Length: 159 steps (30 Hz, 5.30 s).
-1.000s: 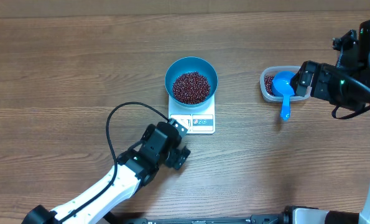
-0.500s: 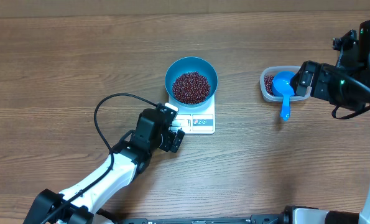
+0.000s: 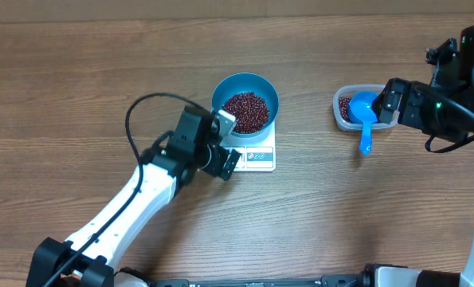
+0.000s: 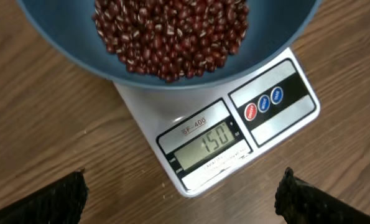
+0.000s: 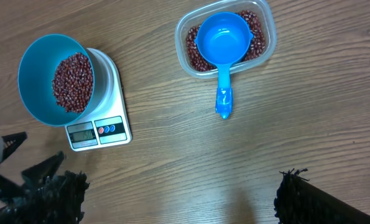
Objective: Scoop item into bowl and weigh 150g on scale
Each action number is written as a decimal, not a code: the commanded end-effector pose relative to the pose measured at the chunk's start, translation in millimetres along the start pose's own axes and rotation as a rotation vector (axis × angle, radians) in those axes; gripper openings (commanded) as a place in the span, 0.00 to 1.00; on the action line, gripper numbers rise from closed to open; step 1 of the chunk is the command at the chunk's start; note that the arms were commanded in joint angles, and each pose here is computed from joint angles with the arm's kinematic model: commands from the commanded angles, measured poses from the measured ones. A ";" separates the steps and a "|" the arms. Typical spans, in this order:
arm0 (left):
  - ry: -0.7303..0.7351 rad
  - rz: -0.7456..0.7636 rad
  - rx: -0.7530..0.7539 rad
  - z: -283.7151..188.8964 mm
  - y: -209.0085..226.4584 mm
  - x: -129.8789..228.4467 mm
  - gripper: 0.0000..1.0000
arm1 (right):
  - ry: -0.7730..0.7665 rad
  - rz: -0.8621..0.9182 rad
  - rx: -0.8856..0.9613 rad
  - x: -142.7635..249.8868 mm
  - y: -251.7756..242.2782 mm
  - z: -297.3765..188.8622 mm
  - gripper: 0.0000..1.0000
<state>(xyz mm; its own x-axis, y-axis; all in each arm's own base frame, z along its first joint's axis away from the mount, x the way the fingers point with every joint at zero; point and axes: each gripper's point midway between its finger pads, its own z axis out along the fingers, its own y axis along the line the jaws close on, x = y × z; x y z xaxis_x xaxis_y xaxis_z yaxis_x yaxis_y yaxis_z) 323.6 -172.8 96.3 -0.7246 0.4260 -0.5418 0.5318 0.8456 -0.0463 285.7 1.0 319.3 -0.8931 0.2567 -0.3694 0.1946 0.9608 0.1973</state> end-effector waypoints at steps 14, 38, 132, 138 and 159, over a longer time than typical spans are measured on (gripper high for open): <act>-0.150 0.031 -0.049 -46.9 11.2 -82.5 1.00 | -0.019 -0.017 -0.004 -2.6 0.9 -4.4 1.00; 0.075 0.035 0.102 -69.7 -50.5 -20.9 1.00 | -0.019 -0.017 -0.004 -2.6 0.9 -4.4 1.00; -0.957 -0.308 -0.393 -141.3 95.8 93.2 1.00 | -0.020 -0.017 -0.004 -2.7 0.9 -4.4 1.00; -0.960 -0.312 -0.403 -142.6 97.4 93.3 0.99 | -0.019 -0.017 -0.004 -2.6 0.9 -4.4 1.00; -0.959 -0.312 -0.403 -142.3 97.4 93.4 1.00 | -0.020 -0.017 -0.004 -2.7 0.9 -4.4 1.00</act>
<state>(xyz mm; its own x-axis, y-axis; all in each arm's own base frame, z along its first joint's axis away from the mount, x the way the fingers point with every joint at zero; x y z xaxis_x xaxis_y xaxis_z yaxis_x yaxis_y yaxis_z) 245.4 -8.4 161.0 -0.0717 -0.1263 -0.9894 0.0899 0.9871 -0.1325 285.8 0.9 319.3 -0.8929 0.2563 -0.3702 0.1942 0.9610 0.1969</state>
